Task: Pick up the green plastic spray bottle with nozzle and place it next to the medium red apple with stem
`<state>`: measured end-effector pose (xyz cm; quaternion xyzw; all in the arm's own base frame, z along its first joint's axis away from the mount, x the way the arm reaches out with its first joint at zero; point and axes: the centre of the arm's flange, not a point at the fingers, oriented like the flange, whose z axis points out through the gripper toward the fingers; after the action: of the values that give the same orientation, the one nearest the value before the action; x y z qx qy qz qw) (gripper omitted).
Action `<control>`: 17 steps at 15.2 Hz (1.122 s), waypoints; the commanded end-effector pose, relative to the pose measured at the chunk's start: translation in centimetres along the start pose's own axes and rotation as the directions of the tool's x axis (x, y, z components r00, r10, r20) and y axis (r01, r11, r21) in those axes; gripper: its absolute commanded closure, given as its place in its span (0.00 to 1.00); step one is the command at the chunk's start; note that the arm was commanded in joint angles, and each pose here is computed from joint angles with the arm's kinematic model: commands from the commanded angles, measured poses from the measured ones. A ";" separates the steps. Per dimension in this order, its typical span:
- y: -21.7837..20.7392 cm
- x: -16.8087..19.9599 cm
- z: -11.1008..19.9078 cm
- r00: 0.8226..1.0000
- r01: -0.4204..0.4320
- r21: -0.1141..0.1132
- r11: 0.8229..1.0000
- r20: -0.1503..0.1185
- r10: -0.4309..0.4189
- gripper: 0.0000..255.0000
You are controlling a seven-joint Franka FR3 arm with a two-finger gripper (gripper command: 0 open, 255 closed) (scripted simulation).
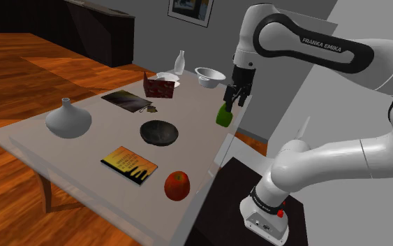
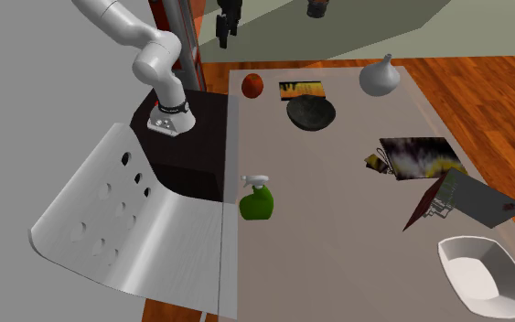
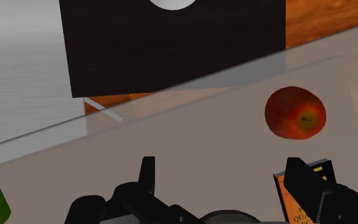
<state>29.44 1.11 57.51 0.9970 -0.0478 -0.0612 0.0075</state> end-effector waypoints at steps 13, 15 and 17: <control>13.2 7.5 3.4 0.999 0.043 -0.016 0.999 -0.018 -0.043 0.00; 15.3 8.8 3.9 0.999 0.050 -0.018 0.999 -0.020 -0.050 0.00; 17.5 10.1 4.4 0.998 0.057 -0.021 0.998 -0.023 -0.058 0.00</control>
<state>36.66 -16.17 52.68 0.9984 -0.0211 -0.0510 0.0152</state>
